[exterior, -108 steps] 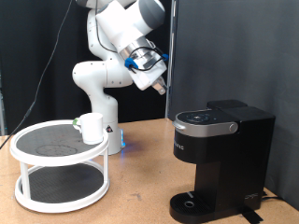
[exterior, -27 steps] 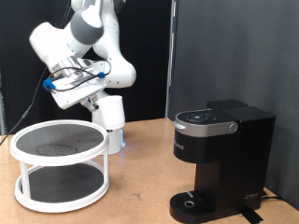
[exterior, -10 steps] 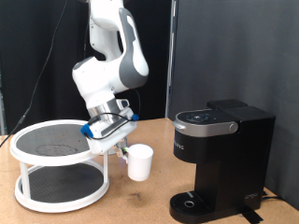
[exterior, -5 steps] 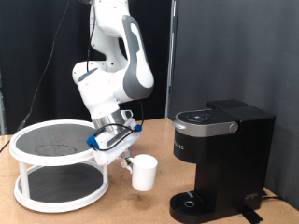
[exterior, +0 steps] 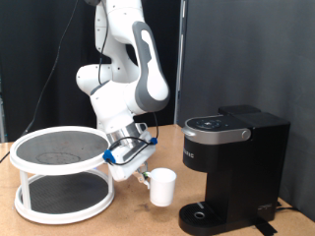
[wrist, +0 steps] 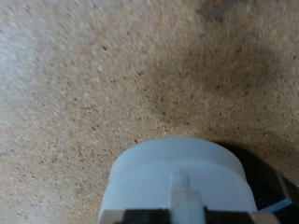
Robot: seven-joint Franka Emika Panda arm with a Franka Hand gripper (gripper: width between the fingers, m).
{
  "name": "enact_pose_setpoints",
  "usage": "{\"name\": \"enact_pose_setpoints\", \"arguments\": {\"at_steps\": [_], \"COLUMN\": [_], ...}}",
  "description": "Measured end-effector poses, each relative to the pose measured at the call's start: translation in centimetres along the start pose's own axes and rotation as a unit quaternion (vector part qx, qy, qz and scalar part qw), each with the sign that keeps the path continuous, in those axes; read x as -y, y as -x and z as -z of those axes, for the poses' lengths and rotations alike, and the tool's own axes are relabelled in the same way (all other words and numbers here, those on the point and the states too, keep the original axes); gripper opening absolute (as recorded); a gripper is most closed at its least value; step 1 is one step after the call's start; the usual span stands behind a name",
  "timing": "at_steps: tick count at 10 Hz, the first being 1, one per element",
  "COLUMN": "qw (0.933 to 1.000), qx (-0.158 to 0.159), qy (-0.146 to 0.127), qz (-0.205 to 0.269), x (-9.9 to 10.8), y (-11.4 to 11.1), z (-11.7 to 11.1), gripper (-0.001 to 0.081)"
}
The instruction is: Make a cup of coffee with the keurig machine
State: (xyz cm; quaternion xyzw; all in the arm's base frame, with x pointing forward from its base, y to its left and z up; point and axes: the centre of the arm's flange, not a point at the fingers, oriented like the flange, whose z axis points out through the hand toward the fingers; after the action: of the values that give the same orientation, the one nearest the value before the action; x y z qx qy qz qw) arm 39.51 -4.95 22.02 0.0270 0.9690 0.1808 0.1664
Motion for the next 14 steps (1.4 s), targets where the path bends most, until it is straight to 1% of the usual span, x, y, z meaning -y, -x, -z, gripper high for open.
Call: {"name": "enact_pose_setpoints", "arguments": {"at_steps": [3, 7, 10, 14], "qw": [0.9999, 0.9998, 0.9994, 0.9986], "qx": [0.014, 0.018, 0.025, 0.038], "qy": [0.001, -0.001, 0.008, 0.016], "qz": [0.001, 0.006, 0.021, 0.031], "x": [-2.2, -3.8, -4.7, -5.7], "y": [0.9, 1.7, 1.3, 0.6], "z": [-1.8, -3.9, -5.2, -5.6], "gripper": [0.0004, 0.0004, 0.0004, 0.0004]}}
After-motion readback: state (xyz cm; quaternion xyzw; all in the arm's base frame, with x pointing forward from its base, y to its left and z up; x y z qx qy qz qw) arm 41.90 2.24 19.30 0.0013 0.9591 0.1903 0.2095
